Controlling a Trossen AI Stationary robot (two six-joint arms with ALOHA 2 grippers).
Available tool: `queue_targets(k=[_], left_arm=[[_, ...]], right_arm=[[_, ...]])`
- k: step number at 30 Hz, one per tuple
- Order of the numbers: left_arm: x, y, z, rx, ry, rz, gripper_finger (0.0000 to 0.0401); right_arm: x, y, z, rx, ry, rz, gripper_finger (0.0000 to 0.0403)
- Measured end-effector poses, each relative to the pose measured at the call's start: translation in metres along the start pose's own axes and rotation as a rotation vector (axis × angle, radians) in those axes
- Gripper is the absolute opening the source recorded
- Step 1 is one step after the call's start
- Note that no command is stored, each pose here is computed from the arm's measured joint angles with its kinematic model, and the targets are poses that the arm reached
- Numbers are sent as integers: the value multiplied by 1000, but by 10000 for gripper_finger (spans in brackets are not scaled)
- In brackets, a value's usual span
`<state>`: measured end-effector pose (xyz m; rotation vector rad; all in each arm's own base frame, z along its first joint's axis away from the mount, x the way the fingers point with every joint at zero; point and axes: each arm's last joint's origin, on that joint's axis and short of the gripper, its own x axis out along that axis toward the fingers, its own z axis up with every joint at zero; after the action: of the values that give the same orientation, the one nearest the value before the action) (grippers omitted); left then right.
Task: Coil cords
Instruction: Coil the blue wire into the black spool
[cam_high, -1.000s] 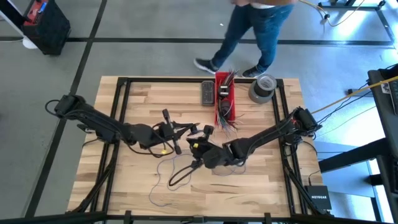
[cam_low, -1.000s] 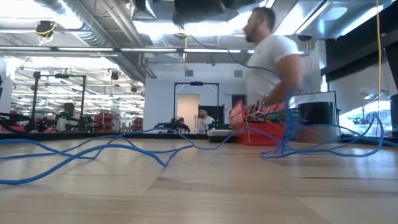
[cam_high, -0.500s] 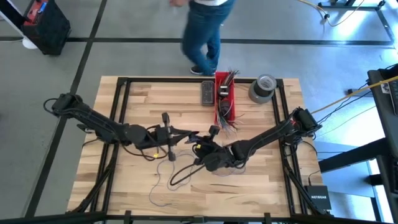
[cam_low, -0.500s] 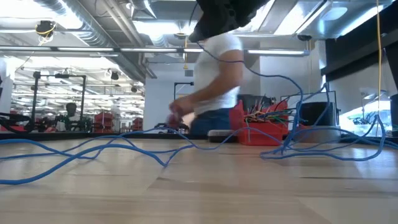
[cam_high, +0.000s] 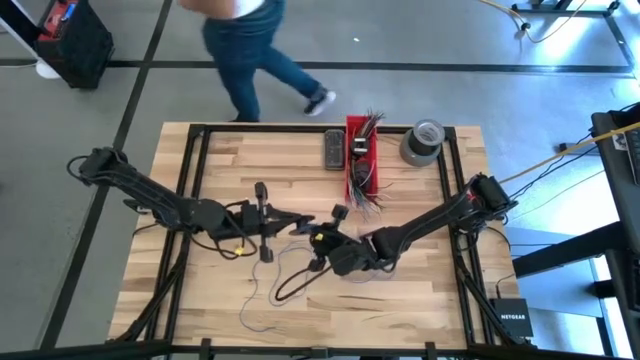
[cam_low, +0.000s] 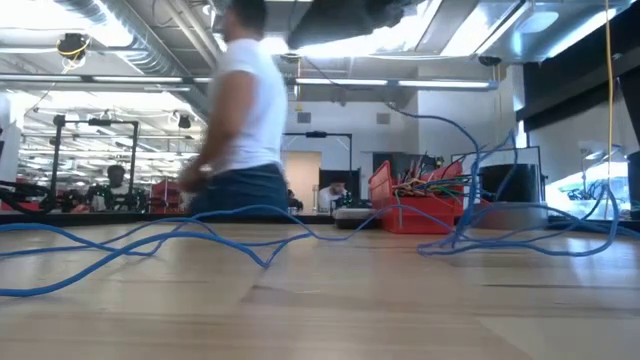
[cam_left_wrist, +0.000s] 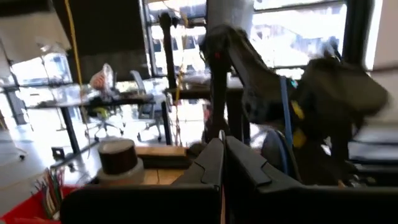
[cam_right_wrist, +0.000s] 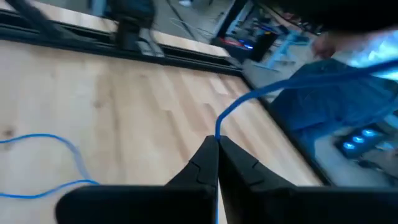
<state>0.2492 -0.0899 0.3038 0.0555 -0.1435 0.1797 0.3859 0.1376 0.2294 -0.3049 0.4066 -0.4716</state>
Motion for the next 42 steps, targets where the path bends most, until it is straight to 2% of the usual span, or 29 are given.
queue_targets(k=[6, 13, 20, 26, 35, 42], left_arm=[[8, 3, -6, 56, -13, 108, 1], [15, 1, -12, 24, -33, 74, 1], [21, 5, -18, 27, -18, 102, 1], [21, 5, -20, 25, 1, 119, 1], [20, 4, -22, 76, 32, 157, 2], [20, 5, -23, 92, 37, 174, 2]], right_arm=[[12, 16, -7, 27, -45, 108, 7], [22, 7, -4, 37, -64, 71, 7], [16, 7, 9, 0, -168, 24, 7], [14, 1, 15, -17, -173, -21, 7], [8, 5, 18, 9, -199, -3, 7], [4, 7, 21, 80, -214, 6, 7]])
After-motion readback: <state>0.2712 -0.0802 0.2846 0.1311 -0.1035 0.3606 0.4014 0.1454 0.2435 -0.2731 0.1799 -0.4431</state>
